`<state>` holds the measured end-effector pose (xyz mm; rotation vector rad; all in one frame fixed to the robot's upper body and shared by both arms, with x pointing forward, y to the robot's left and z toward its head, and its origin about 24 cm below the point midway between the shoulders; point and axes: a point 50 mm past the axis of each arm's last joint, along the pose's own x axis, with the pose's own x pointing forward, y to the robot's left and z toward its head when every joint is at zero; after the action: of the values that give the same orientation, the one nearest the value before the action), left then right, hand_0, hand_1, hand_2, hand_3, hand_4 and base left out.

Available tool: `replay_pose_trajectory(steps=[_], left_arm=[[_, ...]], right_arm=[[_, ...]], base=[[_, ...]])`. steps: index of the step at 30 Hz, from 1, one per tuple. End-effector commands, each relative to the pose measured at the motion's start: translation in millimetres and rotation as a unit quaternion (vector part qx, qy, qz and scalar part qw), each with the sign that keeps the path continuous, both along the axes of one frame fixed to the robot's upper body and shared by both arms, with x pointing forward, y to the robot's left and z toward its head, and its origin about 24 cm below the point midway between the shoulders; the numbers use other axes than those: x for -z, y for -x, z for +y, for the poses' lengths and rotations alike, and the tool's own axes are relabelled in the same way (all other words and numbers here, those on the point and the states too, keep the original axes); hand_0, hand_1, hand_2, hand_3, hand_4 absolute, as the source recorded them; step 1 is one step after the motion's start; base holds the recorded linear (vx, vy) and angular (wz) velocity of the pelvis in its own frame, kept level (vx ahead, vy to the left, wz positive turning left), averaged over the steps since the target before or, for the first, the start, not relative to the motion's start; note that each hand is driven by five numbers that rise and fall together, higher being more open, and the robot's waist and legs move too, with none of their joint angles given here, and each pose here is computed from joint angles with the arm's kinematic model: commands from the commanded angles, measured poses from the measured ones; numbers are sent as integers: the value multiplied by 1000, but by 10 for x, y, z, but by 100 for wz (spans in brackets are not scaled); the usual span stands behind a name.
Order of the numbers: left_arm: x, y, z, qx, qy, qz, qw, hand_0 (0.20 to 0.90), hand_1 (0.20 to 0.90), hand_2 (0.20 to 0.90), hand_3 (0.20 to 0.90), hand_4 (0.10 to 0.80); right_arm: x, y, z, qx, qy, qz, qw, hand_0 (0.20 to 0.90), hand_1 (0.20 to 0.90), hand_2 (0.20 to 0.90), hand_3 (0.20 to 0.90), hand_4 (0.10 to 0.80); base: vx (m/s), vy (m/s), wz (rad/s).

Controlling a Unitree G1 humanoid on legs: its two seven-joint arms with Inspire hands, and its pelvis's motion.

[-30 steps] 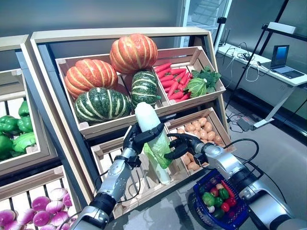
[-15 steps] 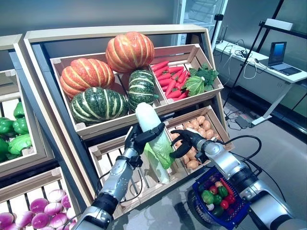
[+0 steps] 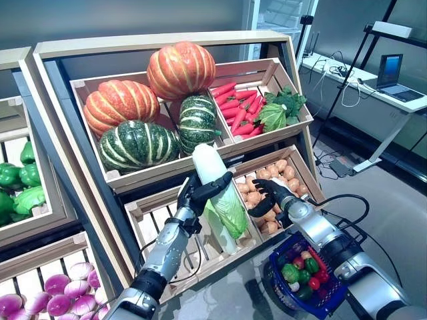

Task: Put vegetables into the basket

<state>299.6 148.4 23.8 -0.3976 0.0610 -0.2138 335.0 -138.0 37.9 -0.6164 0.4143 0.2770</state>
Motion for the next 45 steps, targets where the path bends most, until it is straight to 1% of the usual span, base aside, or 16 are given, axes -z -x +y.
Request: replay_pose_trajectory(steps=[1,4,6,9,10,11,14,19,22,27,32,38,45], left_arm=[[-597,-176,-291,54,29,-140,988,300,300,300,300,400],[-581,-169,-271,51,28,-139,989,300,300,300,300,400],[-572,-163,-254,51,27,-138,989,300,300,300,300,400],[-564,-160,-234,54,24,-137,989,300,300,300,300,400],[-549,-164,-222,58,22,-136,989,300,300,300,300,400],[-535,-165,-216,61,19,-135,989,300,300,300,300,400],[-495,-162,-194,68,16,-132,989,300,300,300,300,400],[-458,-141,-142,76,8,-129,989,300,300,300,300,400],[-436,-122,-63,79,-6,-127,989,300,300,300,300,400],[-431,-119,56,75,-18,-128,989,300,300,300,300,400],[-425,-127,59,75,-19,-130,989,300,300,300,300,400],[-411,-128,17,83,-22,-129,988,300,300,300,300,400],[-414,-118,44,82,-22,-132,988,300,300,300,300,400]], right_arm=[[-434,-228,-106,49,0,-127,991,900,900,900,900,800],[-405,-195,-100,52,-14,-126,991,900,900,900,900,800],[-355,-160,-84,42,-40,-107,993,900,900,900,900,800],[-280,-95,28,4,-154,-46,987,900,900,900,900,800],[-232,-52,105,-16,-221,-10,975,900,900,900,900,800],[-203,-26,148,-33,-266,13,963,900,900,900,900,800],[-166,-9,100,-46,-305,28,951,900,900,900,900,800],[-223,-27,-105,-57,-302,26,951,900,900,900,900,800],[-363,-67,-362,-59,-280,11,958,900,900,900,900,800],[-628,-130,-555,-74,-291,-6,954,900,900,900,900,800],[-723,-153,-587,-96,-281,-7,955,900,900,900,900,800],[-811,-188,-549,-118,-294,-1,948,900,900,900,900,800],[-779,-163,-515,-140,-305,23,942,900,900,900,900,800]], base=[[0,0,0],[0,0,0],[0,0,0],[0,0,0],[0,0,0],[0,0,0],[0,0,0],[0,0,0],[0,0,0],[0,0,0],[-3,-3,-1],[0,0,0],[0,0,0]])
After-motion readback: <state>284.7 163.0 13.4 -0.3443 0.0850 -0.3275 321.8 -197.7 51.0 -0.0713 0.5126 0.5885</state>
